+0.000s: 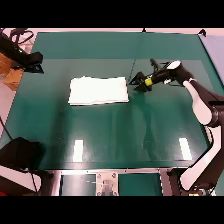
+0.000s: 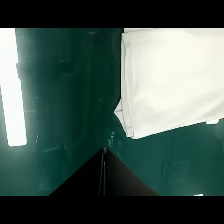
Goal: Fold the shirts.
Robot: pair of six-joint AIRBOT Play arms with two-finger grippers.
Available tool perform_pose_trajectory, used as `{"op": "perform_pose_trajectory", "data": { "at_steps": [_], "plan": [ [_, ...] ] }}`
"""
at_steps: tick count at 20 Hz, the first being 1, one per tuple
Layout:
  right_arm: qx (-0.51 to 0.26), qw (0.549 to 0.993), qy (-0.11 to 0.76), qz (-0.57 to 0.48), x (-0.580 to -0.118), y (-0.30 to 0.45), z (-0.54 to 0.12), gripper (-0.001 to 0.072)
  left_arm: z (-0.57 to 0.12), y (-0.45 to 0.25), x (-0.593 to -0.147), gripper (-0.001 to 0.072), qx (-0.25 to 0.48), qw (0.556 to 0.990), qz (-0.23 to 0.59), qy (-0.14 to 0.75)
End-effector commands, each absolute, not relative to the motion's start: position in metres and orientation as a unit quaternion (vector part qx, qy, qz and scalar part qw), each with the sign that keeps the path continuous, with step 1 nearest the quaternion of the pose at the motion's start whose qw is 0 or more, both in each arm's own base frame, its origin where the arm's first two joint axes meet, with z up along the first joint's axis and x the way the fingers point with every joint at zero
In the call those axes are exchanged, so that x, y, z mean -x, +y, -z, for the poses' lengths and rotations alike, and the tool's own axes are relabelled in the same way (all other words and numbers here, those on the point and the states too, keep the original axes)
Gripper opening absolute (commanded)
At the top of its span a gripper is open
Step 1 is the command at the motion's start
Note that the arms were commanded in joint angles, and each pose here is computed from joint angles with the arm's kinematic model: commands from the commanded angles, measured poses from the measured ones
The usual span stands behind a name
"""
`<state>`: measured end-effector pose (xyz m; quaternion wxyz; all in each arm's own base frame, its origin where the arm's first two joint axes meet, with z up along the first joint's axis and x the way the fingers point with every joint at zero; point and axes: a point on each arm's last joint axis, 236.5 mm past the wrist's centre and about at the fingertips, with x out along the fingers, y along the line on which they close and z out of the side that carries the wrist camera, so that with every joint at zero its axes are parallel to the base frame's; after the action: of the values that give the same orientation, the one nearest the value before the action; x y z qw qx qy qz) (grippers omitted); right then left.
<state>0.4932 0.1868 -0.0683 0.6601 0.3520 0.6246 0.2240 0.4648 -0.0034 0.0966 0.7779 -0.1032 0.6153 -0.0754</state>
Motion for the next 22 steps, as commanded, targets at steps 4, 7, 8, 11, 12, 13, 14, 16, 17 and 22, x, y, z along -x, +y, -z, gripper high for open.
{"op": "perform_pose_trajectory", "data": {
  "at_steps": [4, 7, 8, 11, 12, 13, 14, 16, 17, 22],
  "plan": [
    [-0.42, 0.62, 0.595, -0.291, -0.496, 0.273, 0.071, 0.0263, -0.096, -0.004, -0.459, 0.0027, 0.107, 0.769, 0.073, 0.626],
    [-0.414, 0.633, 0.565, -0.331, -0.513, 0.283, 0.02, 0.0017, -0.095, -0.004, -0.454, 0.0027, 0.106, 0.763, 0.075, 0.633],
    [-0.407, 0.644, 0.547, -0.346, -0.521, 0.278, -0.007, 0.0016, -0.095, -0.004, -0.453, 0.0027, 0.106, 0.762, 0.075, 0.634],
    [-0.388, 0.703, 0.5, -0.323, -0.542, 0.22, -0.086, 0.0015, -0.095, -0.004, -0.452, 0.0027, 0.106, 0.76, 0.075, 0.637],
    [-0.38, 0.722, 0.493, -0.302, -0.543, 0.19, -0.105, 0.0015, -0.095, -0.005, -0.452, 0.0027, 0.106, 0.76, 0.076, 0.637],
    [-0.373, 0.739, 0.487, -0.279, -0.54, 0.157, -0.123, 0.0015, -0.095, -0.006, -0.452, 0.0027, 0.107, 0.76, 0.078, 0.637],
    [-0.367, 0.755, 0.482, -0.25, -0.534, 0.119, -0.139, 0.0015, -0.095, -0.007, -0.452, 0.0027, 0.108, 0.76, 0.08, 0.636],
    [-0.359, 0.783, 0.472, -0.188, -0.516, 0.047, -0.163, 0.0015, -0.096, -0.01, -0.452, 0.0027, 0.111, 0.759, 0.085, 0.635],
    [-0.358, 0.795, 0.465, -0.156, -0.507, 0.013, -0.172, 0.0015, -0.096, -0.01, -0.452, 0.0027, 0.112, 0.759, 0.086, 0.635],
    [-0.4, 0.826, 0.396, -0.008, -0.458, -0.152, -0.2, 0.0015, -0.096, -0.01, -0.45, 0.0027, 0.111, 0.757, 0.086, 0.638]
  ]
}}
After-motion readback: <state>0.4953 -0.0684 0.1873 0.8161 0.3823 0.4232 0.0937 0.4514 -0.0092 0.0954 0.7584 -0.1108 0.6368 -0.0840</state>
